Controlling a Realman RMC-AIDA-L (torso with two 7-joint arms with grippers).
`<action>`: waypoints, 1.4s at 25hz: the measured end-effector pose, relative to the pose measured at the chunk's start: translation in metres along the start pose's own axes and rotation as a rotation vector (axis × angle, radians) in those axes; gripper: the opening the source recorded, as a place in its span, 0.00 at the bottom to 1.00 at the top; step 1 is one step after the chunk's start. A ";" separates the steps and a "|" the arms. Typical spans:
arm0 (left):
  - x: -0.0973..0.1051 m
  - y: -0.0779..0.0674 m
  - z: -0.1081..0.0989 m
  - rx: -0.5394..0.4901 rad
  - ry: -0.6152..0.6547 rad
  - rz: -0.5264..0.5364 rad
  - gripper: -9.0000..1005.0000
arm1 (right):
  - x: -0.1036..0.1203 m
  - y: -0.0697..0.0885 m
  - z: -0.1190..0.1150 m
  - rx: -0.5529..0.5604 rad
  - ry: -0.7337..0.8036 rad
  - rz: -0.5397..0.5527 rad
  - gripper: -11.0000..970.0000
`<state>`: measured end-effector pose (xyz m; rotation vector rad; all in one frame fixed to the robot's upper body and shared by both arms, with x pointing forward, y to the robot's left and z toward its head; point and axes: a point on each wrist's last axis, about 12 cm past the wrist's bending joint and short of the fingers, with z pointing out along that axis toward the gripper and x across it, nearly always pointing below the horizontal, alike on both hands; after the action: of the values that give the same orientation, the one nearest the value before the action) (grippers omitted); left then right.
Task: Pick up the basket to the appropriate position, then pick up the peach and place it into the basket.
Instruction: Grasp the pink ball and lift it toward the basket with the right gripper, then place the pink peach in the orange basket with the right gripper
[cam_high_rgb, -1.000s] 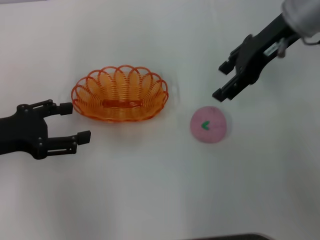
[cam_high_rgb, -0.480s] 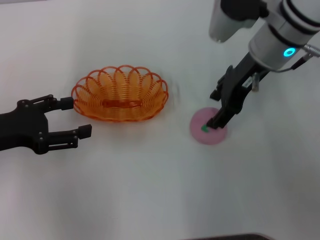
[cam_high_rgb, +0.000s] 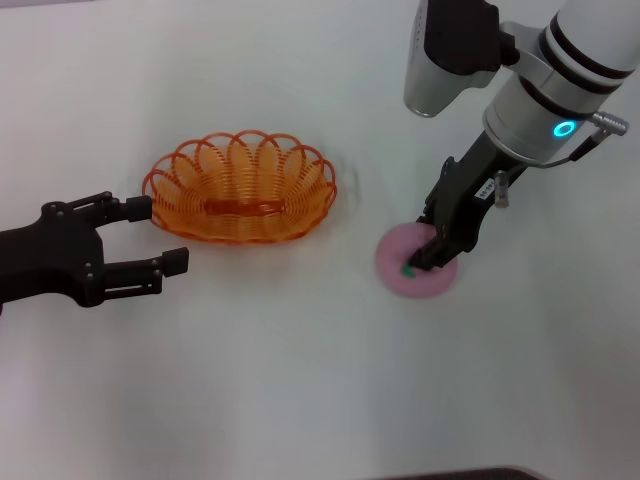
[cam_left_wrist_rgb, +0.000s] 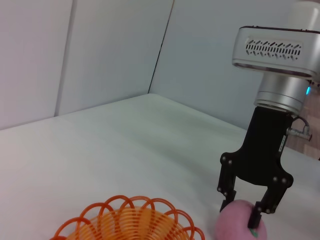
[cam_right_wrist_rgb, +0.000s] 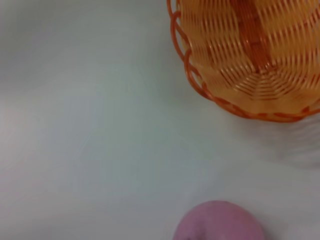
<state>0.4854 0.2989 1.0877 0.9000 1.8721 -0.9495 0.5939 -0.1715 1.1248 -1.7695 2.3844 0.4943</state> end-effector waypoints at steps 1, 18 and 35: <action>0.000 0.000 0.000 0.000 0.000 0.000 0.86 | 0.000 0.000 0.000 -0.002 -0.003 0.001 0.53; 0.000 0.002 -0.001 -0.005 0.004 -0.001 0.86 | -0.034 0.001 -0.086 0.028 -0.381 0.000 0.24; -0.002 0.002 -0.001 -0.004 -0.003 -0.004 0.86 | -0.101 -0.007 -0.006 0.134 -0.352 -0.078 0.24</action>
<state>0.4881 0.2999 1.0895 0.8921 1.8740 -0.9482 0.6318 -0.0837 1.1591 -1.5630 2.0506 0.5669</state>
